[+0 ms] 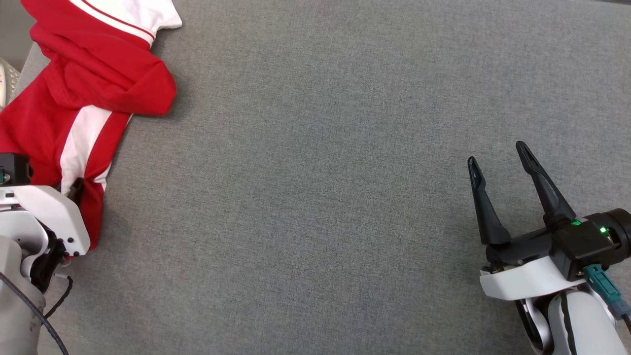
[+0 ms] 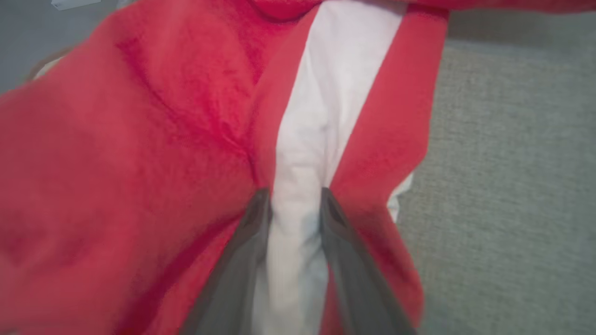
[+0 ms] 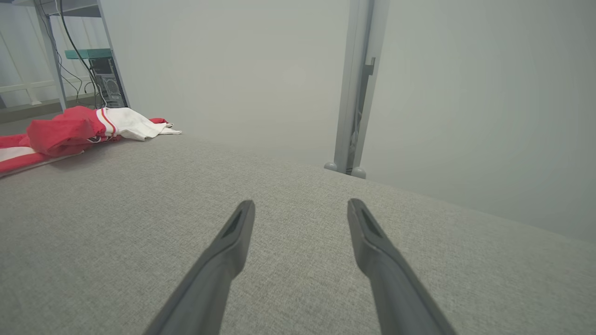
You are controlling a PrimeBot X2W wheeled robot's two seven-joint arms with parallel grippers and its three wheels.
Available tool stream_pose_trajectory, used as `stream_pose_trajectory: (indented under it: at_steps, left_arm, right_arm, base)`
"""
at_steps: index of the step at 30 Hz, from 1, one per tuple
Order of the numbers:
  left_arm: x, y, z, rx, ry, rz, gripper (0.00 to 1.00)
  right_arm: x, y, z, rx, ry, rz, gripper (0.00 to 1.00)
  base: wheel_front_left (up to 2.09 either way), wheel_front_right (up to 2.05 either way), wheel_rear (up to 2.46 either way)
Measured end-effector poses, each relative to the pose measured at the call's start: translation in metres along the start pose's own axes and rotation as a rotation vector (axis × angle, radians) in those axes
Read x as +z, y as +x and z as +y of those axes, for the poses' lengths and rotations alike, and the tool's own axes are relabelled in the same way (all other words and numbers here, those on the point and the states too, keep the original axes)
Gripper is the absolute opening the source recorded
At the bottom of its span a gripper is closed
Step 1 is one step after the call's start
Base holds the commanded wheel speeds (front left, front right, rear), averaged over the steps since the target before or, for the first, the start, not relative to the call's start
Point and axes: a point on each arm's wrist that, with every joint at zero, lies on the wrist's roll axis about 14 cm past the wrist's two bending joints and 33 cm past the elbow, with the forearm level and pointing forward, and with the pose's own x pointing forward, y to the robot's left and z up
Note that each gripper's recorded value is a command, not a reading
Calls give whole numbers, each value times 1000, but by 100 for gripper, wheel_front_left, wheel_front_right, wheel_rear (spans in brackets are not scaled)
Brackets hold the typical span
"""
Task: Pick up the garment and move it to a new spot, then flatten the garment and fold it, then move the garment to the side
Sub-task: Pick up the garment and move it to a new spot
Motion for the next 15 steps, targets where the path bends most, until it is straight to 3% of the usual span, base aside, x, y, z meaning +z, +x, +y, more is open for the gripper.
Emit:
stream_pose_trajectory:
  at_steps: [7, 15]
  left_arm:
    - [7, -6, 10, 19, 28, -62, 0]
    - [66, -36, 44, 72, 108, -254, 0]
  right_arm:
    - [5, -1, 3, 5, -3, -6, 100]
    - [19, -4, 16, 31, 27, -35, 100]
  base:
    - [0, 0, 0]
    - [0, 0, 0]
